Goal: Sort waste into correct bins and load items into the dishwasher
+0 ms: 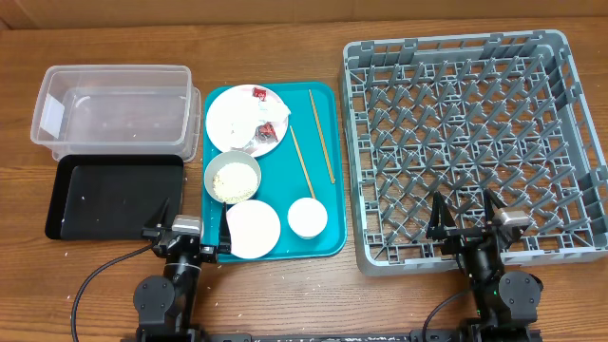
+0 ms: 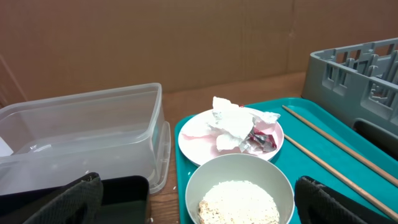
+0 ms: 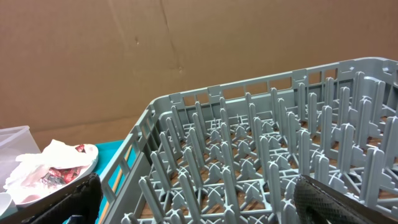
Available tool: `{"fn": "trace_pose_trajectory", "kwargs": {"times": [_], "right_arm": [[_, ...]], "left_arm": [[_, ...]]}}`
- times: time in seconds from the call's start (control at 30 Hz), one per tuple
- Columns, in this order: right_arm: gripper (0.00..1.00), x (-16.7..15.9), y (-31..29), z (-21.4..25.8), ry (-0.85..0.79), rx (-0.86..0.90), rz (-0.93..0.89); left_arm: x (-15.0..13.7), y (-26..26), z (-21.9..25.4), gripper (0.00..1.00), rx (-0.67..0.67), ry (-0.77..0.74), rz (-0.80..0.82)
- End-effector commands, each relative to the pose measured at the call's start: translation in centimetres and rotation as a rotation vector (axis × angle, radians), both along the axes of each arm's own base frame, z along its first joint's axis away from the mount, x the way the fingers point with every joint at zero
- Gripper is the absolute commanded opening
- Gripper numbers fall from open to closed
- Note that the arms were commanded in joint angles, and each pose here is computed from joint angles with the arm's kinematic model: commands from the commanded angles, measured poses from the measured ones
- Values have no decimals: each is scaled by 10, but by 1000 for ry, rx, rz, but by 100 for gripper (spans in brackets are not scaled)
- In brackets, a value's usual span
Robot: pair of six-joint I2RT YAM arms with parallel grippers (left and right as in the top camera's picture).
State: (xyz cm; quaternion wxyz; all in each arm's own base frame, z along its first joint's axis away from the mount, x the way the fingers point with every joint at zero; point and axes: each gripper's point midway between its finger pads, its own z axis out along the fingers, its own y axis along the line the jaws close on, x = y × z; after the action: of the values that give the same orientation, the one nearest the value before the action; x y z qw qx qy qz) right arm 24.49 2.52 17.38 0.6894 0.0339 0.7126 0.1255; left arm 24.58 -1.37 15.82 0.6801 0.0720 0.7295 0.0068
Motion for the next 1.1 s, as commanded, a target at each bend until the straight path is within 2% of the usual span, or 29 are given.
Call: {"fn": "trace_pose_trajectory", "kwargs": {"times": [0.0,0.7,0.8,0.93,1.07], "right_arm": [[100,0,1,-2,-2,-3,5],[100,0,1,-2,-2,-3,5],[100,0,4,-1,-9,1,23],[100,-7,26,21,-92,-1,156],[100,-13,28,52,-153,-5,168]], "left_arm": [[0,0,-2,100,26,0,-2],[1,5,0,100,51,-9,27],[1,1,2,100,18,-16,8],[-3,-23,24,100,-7,-98,-131],[-7,-24,55,100,-1,-170,-136]]}}
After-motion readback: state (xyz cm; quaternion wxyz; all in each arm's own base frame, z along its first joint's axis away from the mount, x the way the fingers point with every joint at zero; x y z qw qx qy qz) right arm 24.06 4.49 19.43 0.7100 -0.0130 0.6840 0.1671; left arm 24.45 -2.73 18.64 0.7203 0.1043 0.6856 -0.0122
